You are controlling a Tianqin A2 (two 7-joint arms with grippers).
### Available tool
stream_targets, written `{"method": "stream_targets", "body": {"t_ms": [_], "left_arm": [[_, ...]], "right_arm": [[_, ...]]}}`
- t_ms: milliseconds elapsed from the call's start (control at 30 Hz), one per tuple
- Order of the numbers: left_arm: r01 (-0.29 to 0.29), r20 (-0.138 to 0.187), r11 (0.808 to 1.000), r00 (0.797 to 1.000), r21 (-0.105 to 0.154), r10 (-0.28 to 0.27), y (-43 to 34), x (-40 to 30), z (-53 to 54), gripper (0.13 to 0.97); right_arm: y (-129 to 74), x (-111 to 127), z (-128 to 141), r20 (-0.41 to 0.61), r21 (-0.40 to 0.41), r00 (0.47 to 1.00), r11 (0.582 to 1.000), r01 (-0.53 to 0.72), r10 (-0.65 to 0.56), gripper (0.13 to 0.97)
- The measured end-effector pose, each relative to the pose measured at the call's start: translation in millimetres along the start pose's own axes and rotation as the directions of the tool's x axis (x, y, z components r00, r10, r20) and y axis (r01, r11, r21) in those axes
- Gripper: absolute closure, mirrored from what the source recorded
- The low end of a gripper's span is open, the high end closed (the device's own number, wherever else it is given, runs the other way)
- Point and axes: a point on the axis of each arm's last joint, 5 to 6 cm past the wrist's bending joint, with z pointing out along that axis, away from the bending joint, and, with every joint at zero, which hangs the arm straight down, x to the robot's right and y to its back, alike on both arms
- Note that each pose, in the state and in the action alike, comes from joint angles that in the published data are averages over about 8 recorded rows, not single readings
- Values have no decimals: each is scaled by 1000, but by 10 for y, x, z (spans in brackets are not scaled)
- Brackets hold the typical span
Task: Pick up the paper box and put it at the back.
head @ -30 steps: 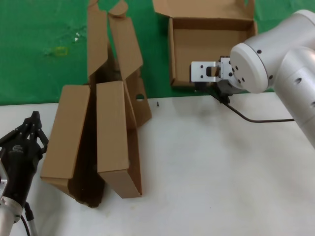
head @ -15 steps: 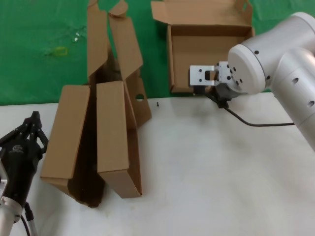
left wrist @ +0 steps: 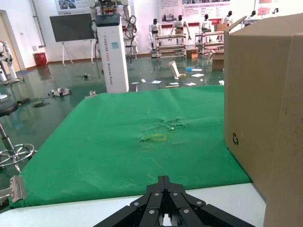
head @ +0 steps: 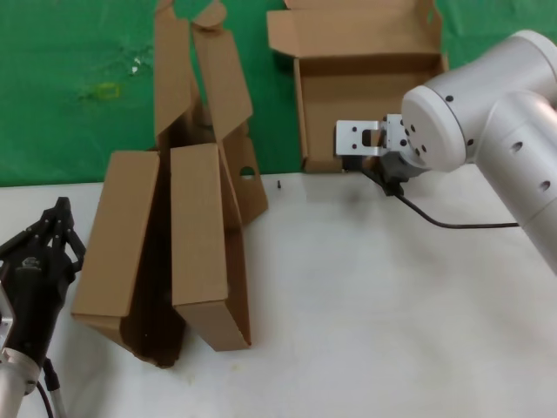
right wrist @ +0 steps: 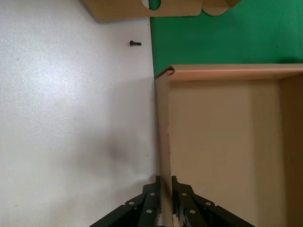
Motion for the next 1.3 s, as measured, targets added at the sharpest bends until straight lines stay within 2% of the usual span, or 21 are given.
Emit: {"method": "stream_targets", "body": {"t_ms": [200,333,433,633,767,900,1033,1067,1200,1300], "left_arm": [[0,0,1000,1000,0,0,0,0,0,954],[0,0,1000,1000,0,0,0,0,0,954],[0,0,1000,1000,0,0,0,0,0,954],[0,0,1000,1000,0,0,0,0,0,954],[0,0,1000,1000,0,0,0,0,0,954],[0,0,1000,1000,0,0,0,0,0,954],[0,0,1000,1000,0,0,0,0,0,954],[0,0,1000,1000,0,0,0,0,0,954],[0,0,1000,1000,0,0,0,0,0,954],[0,0,1000,1000,0,0,0,0,0,954]], "right_arm": [[16,25,-18,-18,-3,1000,1000,-13,12,878],[34,68,-69,-37,2,999,1000,-22,22,878],[40,105,-144,-53,21,998,999,-33,34,828],[37,168,-399,-61,117,995,990,-74,82,743],[71,206,-616,-65,188,992,978,-95,109,641],[124,267,-840,-111,262,983,958,-114,147,538],[146,329,-1076,-198,381,952,913,-144,233,538],[148,335,-1132,-219,417,940,896,-152,261,513],[167,322,-1337,-281,564,879,807,-173,385,409],[200,278,-1441,-289,667,832,724,-180,473,332]]}}
